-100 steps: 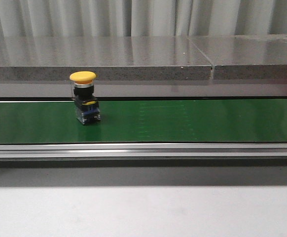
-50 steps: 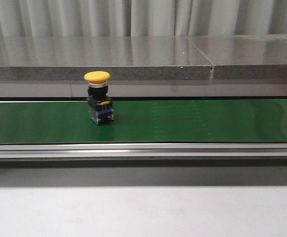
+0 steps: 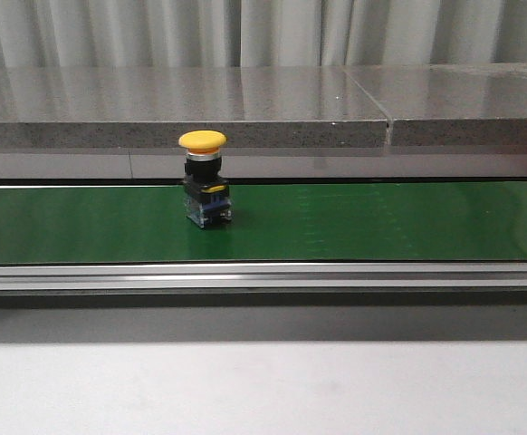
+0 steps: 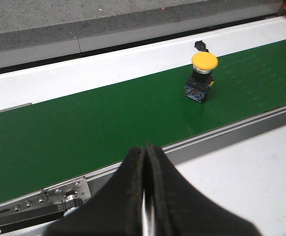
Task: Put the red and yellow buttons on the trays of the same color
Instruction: 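Carry the red button into the red tray and release it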
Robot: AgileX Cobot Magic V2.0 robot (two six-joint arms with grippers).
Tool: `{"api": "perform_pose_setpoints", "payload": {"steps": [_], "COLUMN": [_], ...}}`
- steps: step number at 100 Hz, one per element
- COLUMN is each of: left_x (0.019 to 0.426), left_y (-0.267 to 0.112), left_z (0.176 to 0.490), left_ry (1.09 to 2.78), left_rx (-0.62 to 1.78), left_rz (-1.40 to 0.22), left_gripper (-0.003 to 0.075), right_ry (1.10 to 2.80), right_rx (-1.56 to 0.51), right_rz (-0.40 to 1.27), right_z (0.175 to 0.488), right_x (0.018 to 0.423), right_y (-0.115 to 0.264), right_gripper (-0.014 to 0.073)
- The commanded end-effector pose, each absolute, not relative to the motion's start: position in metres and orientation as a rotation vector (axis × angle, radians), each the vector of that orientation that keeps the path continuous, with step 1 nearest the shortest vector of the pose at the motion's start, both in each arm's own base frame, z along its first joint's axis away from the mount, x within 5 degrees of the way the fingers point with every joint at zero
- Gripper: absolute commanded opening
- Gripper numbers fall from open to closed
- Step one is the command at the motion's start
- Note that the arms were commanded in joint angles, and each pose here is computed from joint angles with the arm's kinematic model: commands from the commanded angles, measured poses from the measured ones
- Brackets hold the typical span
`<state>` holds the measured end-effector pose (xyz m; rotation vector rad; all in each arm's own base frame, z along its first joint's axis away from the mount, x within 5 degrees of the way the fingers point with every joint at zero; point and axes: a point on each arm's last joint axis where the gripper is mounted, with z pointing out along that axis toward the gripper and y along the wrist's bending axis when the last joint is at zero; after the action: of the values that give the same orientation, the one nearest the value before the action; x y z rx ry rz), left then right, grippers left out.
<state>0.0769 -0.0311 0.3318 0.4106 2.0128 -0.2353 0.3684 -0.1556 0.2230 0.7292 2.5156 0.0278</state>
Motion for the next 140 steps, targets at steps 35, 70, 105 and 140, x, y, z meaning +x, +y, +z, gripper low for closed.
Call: {"api": "perform_pose_setpoints", "payload": {"steps": [35, 70, 105, 140], "left_x": [0.079, 0.079, 0.079, 0.079], "left_y": [-0.033, -0.033, -0.033, -0.033], "left_z": [0.345, 0.345, 0.345, 0.345], "left_ry": [1.935, 1.935, 1.935, 1.935], "left_rx": [0.375, 0.375, 0.375, 0.375], "left_rz": [-0.266, -0.266, -0.266, -0.266], "left_gripper": [-0.0021, -0.0021, -0.0021, -0.0021], "right_ry": [2.327, 2.264, 2.415, 2.471], "right_rx": [0.673, 0.452, 0.108, -0.212], "right_rz": [-0.009, -0.044, 0.06, 0.174], "right_z": [0.283, 0.337, 0.35, 0.347], "right_x": [0.357, 0.323, 0.31, 0.306], "right_y": [-0.154, -0.114, -0.038, 0.034], "right_gripper": [0.0519, 0.0519, 0.0519, 0.0519]}}
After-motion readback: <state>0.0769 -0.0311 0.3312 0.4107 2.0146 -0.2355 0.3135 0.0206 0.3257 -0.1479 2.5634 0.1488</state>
